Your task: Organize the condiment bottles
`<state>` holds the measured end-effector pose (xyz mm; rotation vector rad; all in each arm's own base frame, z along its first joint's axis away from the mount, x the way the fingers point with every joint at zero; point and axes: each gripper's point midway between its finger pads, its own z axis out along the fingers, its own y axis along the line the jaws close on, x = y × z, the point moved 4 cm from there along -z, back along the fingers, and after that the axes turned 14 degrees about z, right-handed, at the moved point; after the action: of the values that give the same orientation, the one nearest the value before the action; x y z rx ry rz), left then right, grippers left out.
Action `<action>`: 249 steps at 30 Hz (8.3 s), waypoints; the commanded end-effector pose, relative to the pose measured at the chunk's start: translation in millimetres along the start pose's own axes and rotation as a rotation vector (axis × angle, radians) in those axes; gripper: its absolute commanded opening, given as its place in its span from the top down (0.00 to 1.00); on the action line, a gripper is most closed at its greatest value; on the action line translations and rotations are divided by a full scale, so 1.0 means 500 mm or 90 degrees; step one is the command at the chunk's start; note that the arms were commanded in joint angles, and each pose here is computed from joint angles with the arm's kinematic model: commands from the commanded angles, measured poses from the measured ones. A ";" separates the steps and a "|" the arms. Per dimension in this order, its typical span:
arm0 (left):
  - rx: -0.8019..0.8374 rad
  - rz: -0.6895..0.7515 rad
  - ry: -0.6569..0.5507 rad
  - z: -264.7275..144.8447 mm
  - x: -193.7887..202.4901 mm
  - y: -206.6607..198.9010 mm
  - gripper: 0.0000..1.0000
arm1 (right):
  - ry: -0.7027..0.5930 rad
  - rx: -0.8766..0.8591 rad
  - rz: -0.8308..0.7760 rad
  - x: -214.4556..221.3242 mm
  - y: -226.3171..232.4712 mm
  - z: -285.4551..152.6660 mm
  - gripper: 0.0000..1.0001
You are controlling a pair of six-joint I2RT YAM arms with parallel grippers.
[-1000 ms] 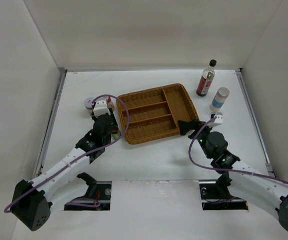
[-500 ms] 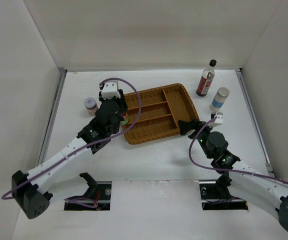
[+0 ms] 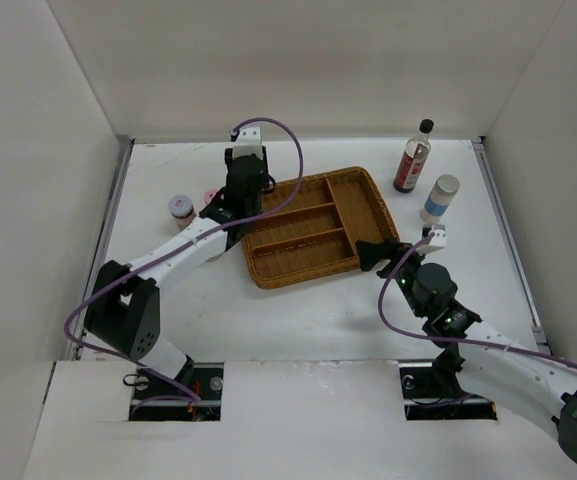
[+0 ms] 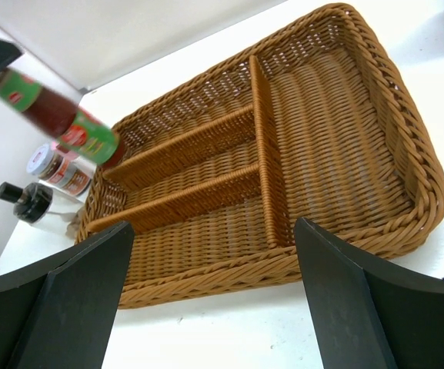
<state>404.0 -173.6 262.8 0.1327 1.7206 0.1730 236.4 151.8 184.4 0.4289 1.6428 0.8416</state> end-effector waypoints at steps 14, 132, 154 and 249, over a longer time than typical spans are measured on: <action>0.006 -0.068 -0.110 0.078 -0.008 -0.018 0.79 | -0.036 -0.055 0.033 -0.041 0.053 0.006 0.08; -0.122 -0.163 0.070 -0.061 0.170 0.148 0.16 | -0.017 -0.041 0.029 -0.029 0.044 0.022 0.00; -0.162 -0.110 0.150 0.126 0.238 0.159 0.43 | -0.011 -0.054 0.031 -0.027 0.056 0.018 0.00; -0.237 -0.235 0.140 0.000 0.212 0.270 0.06 | -0.107 0.047 0.086 -0.087 -0.031 0.002 0.12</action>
<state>364.7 -21.2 168.9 -0.4441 1.9212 0.3086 247.7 108.5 190.9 0.6568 1.5495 0.7820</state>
